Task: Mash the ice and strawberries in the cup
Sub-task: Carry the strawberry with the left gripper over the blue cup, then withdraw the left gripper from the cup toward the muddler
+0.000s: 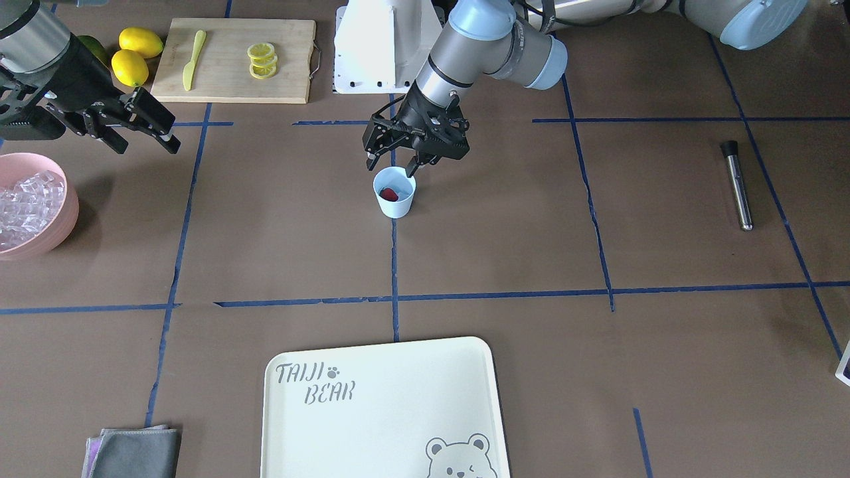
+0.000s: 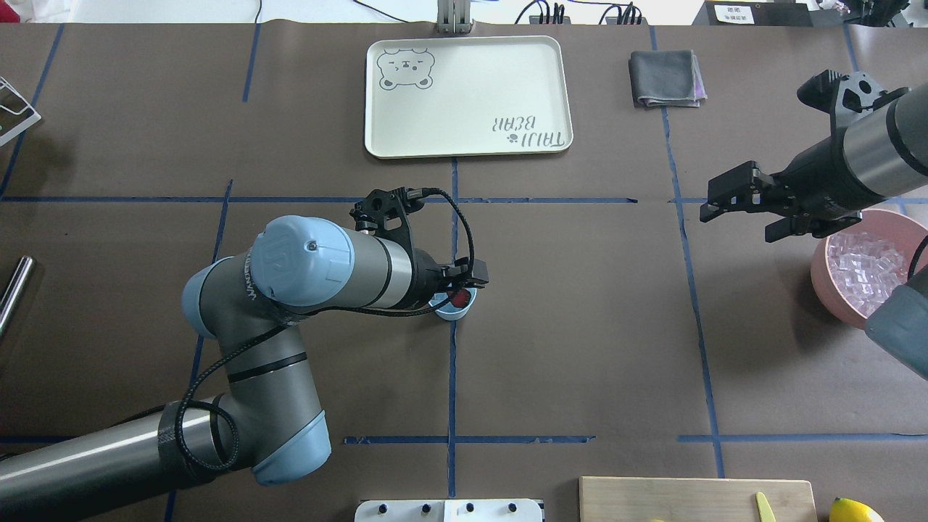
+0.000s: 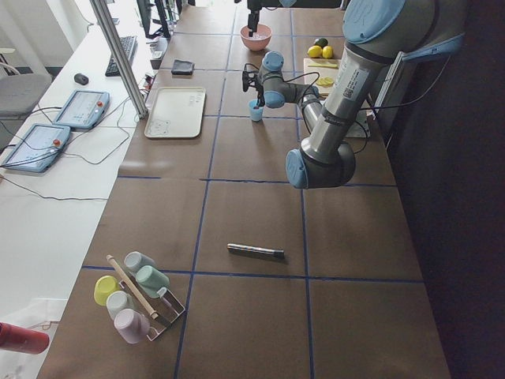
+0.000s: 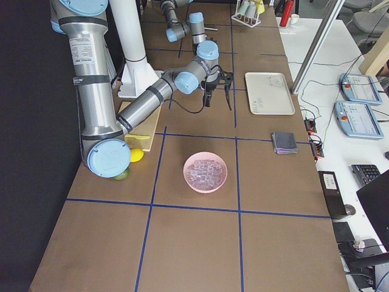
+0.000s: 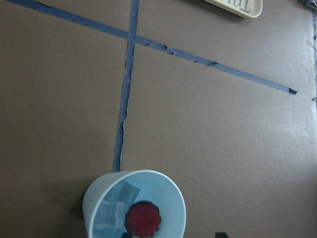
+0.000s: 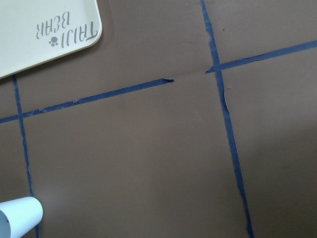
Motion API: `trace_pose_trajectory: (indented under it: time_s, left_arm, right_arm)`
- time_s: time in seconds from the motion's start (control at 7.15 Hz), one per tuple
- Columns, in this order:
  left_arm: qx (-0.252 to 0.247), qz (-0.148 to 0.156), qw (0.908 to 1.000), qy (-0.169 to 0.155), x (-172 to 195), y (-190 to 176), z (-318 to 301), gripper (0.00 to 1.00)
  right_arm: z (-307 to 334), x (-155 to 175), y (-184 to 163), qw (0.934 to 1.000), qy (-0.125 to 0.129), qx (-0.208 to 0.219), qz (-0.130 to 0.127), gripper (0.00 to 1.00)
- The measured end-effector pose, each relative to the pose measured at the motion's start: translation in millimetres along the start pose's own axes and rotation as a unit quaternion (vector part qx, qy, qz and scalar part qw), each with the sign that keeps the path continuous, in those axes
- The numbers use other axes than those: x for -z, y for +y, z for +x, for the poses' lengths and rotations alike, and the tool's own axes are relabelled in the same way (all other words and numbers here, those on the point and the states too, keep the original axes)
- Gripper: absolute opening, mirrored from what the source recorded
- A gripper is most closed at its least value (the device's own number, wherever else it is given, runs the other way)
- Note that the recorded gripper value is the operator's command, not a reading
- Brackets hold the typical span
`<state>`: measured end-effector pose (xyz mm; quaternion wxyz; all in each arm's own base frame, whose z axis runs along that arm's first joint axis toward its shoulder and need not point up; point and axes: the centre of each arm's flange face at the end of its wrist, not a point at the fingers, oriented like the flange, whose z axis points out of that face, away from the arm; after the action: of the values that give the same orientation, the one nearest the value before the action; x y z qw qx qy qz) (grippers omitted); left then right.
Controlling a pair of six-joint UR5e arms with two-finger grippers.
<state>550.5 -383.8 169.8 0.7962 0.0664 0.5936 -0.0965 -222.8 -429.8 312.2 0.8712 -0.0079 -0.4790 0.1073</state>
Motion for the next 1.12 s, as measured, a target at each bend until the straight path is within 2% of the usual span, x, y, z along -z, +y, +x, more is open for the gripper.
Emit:
trace_pose_trajectory:
  time_s: [0.14,0.42,0.7,0.84,1.12]
  left_arm:
    - [0.001,0.009,1.0000,0.004,9,-12,0,0.87]
    - [-0.022,0.015,0.9996,-0.009,42,-70,-37,0.87]
    - [-0.078,-0.011,0.9956,-0.050,89,-144,-134,0.87]
    - [-0.105,-0.022,0.9911,-0.078,114,-165,-204,0.87]
    - [-0.160,-0.044,0.9752,-0.146,155,-172,-345,0.87]
  right_arm:
    - [0,1,0,1.0000,-0.001,0.000,0.001,1.00]
    - [6,6,-5,1.0000,0.000,0.000,0.006,1.00]
    - [26,7,-9,0.9997,0.010,0.020,0.007,1.00]
    - [32,7,-11,0.9996,0.013,0.025,0.007,1.00]
    - [35,6,-12,0.9995,0.016,0.027,0.006,1.00]
